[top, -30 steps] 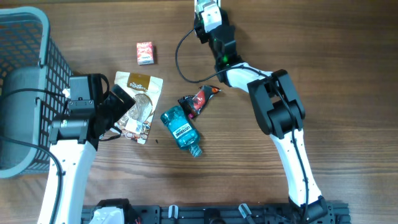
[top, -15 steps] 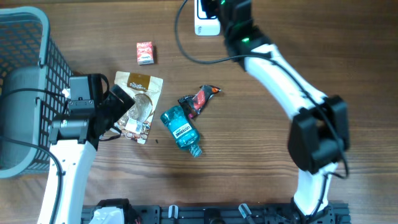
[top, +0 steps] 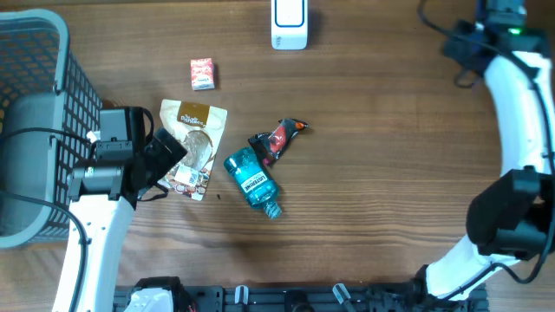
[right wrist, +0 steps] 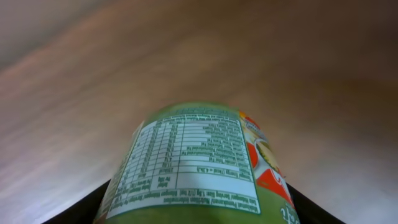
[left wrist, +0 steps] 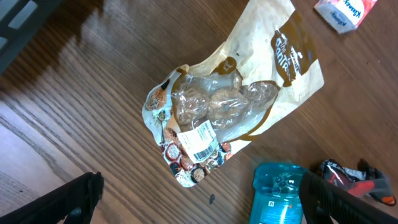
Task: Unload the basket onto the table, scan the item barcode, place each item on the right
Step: 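Carry the jar to the right table edge and release it, then reach the right gripper to the black-red packet and grasp it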
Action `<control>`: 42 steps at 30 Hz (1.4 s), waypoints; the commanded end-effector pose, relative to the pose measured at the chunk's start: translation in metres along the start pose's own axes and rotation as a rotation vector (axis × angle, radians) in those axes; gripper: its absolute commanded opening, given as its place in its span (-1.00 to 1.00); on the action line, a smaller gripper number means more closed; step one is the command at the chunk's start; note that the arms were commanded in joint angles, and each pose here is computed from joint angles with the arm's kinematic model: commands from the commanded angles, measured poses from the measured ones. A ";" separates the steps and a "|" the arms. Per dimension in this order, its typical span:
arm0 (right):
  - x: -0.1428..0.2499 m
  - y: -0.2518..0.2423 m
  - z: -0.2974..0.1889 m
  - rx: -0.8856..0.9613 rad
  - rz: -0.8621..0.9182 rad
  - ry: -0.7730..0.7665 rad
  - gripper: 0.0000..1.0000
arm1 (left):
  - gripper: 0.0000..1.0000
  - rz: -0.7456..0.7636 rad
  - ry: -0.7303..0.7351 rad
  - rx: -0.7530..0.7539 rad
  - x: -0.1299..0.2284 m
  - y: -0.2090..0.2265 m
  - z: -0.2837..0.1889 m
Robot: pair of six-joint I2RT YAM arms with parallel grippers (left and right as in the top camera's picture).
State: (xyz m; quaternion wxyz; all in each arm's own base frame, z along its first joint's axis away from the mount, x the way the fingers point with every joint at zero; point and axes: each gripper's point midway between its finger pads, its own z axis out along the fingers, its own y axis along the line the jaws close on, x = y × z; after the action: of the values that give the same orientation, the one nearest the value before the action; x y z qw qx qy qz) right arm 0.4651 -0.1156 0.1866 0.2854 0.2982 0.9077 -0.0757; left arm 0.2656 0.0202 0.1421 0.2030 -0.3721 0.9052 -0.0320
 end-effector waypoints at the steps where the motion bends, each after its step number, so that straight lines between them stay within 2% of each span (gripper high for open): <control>1: -0.007 -0.064 0.002 0.084 0.172 0.019 0.20 | 1.00 0.020 -0.011 -0.002 -0.002 -0.001 -0.001; 9: 0.037 -0.165 0.058 0.191 0.353 0.185 0.28 | 1.00 0.016 -0.035 0.020 -0.008 -0.006 -0.001; 12: 0.069 -0.181 0.085 0.233 0.397 0.274 0.28 | 1.00 0.016 -0.038 0.018 -0.008 -0.006 -0.001; 19: 0.092 -0.194 0.144 0.265 0.411 0.321 0.31 | 1.00 0.017 -0.038 0.010 -0.008 -0.004 -0.001; 22: 0.100 -0.194 0.151 0.271 0.406 0.344 0.45 | 1.00 0.016 -0.043 0.006 -0.009 -0.004 -0.001; 25: 0.097 -0.194 0.152 0.267 0.406 0.330 0.96 | 1.00 0.017 -0.051 -0.006 -0.010 -0.002 -0.001; 28: 0.090 -0.193 0.153 0.248 0.347 0.311 1.00 | 1.00 0.017 -0.052 -0.005 -0.010 -0.002 -0.001; 33: 0.066 -0.185 0.112 0.195 0.308 0.290 1.00 | 1.00 0.015 -0.062 0.004 -0.013 -0.004 -0.001; 35: 0.046 -0.183 0.075 0.179 0.314 0.230 1.00 | 1.00 0.016 -0.060 0.002 -0.012 -0.004 -0.001; 37: 0.024 -0.182 0.016 0.159 0.331 0.134 1.00 | 1.00 0.016 -0.057 0.000 -0.012 -0.003 -0.001; 39: 0.021 -0.177 -0.030 0.128 0.341 0.091 1.00 | 1.00 0.016 -0.058 0.000 -0.012 -0.003 -0.001; 42: 0.046 -0.115 -0.081 -0.144 0.271 0.182 1.00 | 1.00 0.015 -0.063 0.005 -0.013 -0.004 -0.001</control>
State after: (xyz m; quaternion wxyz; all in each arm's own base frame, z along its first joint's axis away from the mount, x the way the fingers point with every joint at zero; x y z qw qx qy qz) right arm 0.3200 -0.2237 0.1997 0.2193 0.4642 0.8564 -0.0556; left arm 0.2752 0.0243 0.1469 0.2267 -0.3732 0.8991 -0.0292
